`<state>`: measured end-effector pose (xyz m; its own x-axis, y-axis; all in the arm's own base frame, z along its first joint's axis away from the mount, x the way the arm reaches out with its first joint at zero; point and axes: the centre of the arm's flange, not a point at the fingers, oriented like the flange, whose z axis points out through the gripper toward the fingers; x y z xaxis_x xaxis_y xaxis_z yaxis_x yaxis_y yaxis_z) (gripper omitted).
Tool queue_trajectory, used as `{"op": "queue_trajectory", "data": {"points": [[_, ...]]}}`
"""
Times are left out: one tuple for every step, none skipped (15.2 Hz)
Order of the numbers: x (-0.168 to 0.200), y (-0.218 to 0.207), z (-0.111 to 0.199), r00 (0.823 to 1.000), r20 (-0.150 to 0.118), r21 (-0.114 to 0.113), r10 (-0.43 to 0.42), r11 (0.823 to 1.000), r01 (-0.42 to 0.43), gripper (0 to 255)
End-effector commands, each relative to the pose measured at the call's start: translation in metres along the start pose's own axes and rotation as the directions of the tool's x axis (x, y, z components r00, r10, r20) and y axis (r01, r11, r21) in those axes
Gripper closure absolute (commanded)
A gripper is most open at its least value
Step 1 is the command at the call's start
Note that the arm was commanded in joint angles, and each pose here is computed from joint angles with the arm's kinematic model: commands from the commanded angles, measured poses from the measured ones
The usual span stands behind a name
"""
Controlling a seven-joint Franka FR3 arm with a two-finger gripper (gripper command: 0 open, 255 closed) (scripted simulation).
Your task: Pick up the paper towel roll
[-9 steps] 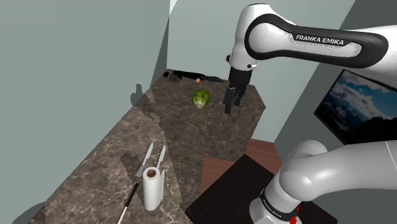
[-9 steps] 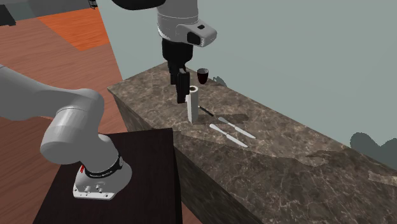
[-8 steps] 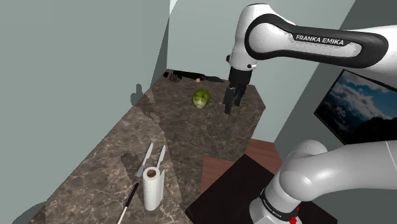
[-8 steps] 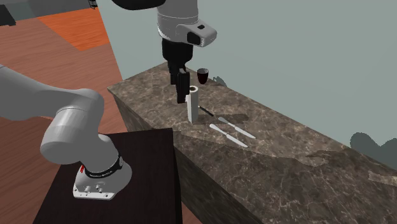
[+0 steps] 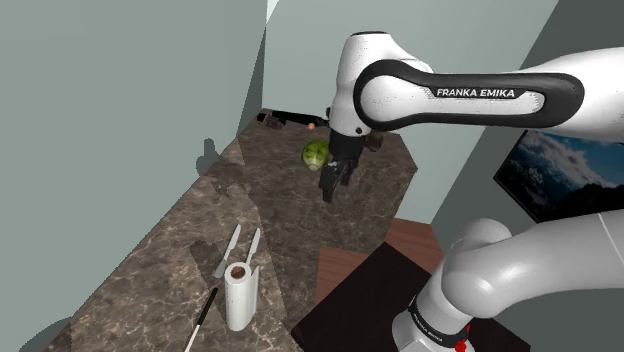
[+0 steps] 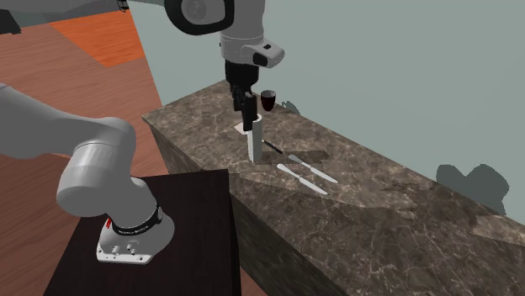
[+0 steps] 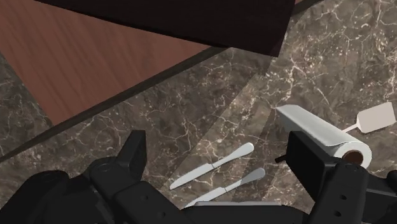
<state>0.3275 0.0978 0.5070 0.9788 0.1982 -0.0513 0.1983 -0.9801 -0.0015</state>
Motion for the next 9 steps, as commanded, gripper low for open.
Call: {"op": "queue_trajectory", "data": {"points": [[0.010,-0.021,0.014,1.000,-0.012,-0.004,-0.005,1.000,0.005,0],[0.015,-0.032,0.020,1.000,-0.017,-0.007,-0.009,1.000,0.009,0],[0.020,-0.042,0.027,1.000,-0.021,-0.010,-0.012,1.000,0.012,0],[0.025,-0.052,0.034,1.000,-0.026,-0.012,-0.016,1.000,0.015,0],[0.029,-0.063,0.040,0.999,-0.031,-0.015,-0.019,1.000,0.019,0],[0.034,-0.073,0.047,0.999,-0.036,-0.018,-0.023,1.000,0.022,0],[0.039,-0.084,0.054,0.999,-0.040,-0.020,-0.026,0.999,0.025,0],[0.044,-0.094,0.060,0.999,-0.045,-0.023,-0.030,0.999,0.029,0],[0.048,-0.104,0.067,0.998,-0.050,-0.026,-0.033,0.999,0.032,0]]}}
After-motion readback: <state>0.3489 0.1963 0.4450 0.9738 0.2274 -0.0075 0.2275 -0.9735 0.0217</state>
